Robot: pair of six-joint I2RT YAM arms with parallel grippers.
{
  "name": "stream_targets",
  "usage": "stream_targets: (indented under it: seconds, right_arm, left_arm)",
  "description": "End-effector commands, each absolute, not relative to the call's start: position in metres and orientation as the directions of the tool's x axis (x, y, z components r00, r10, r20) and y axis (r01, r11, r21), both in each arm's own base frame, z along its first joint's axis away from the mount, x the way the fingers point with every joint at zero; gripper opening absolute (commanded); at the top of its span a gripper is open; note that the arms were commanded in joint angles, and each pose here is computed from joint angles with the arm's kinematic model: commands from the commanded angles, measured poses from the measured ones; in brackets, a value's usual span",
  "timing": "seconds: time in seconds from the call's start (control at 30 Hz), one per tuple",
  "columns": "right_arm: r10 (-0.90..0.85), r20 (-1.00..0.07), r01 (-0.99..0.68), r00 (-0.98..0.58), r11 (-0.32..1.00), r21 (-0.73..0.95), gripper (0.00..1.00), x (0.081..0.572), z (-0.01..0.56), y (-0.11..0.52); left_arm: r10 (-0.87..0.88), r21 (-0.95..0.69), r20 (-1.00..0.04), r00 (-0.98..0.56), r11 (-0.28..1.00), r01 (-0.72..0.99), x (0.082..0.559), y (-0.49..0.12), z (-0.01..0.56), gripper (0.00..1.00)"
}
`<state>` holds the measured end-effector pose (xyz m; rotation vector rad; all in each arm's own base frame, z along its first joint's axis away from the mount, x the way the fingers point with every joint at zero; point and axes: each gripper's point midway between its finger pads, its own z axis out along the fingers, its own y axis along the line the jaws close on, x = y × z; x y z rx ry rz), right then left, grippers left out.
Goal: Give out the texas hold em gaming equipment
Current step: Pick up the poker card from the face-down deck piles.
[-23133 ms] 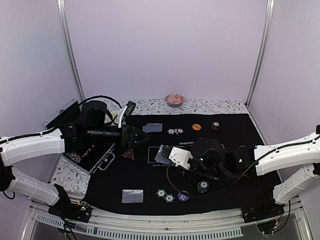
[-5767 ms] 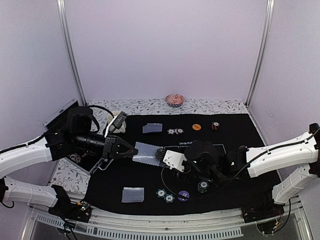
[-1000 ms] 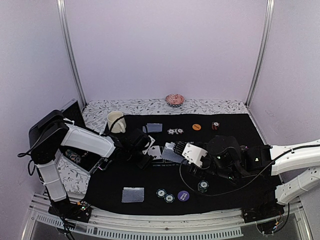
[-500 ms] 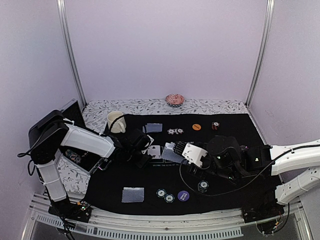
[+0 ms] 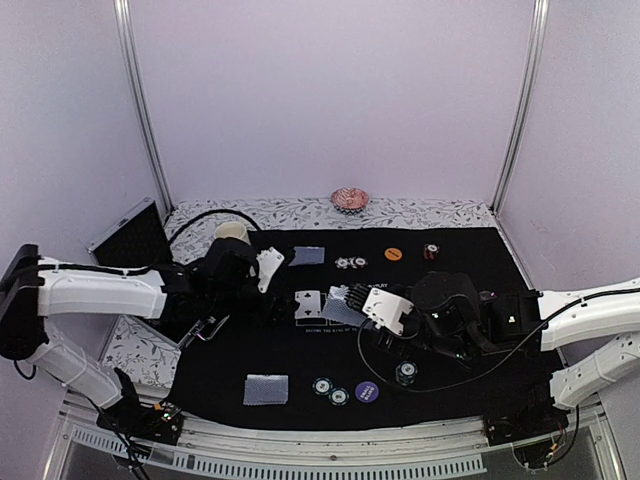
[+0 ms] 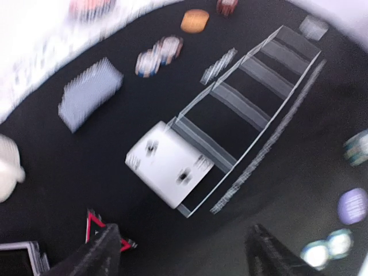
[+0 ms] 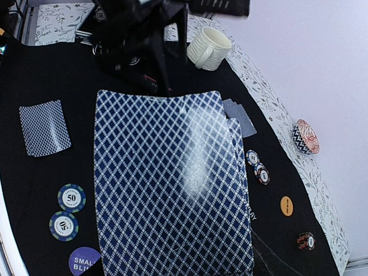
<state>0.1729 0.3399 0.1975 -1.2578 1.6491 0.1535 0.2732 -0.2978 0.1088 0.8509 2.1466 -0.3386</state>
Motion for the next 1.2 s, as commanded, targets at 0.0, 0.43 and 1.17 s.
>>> stream_targets:
  seconds: [0.0, 0.43, 1.17]
  right_arm:
    - [-0.628, -0.775, -0.779, 0.071, 0.451, -0.436, 0.56, 0.177, 0.208, 0.352]
    - [-0.622, -0.778, -0.795, 0.096, 0.423, -0.436, 0.56, 0.176, 0.209, 0.370]
    - [-0.615, -0.783, -0.790, 0.099, 0.430, -0.437, 0.56, 0.176, 0.211, 0.367]
  left_arm:
    - [0.213, -0.173, -0.894, -0.394, 0.647, 0.743, 0.255, -0.317, 0.202, 0.82]
    - [0.211, -0.522, -0.749, -0.628, 0.396, 0.756, 0.211, -0.369, 0.227, 0.98]
    - [0.283, -0.498, -0.723, -0.630, 0.417, 0.760, 0.207, -0.367, 0.210, 0.58]
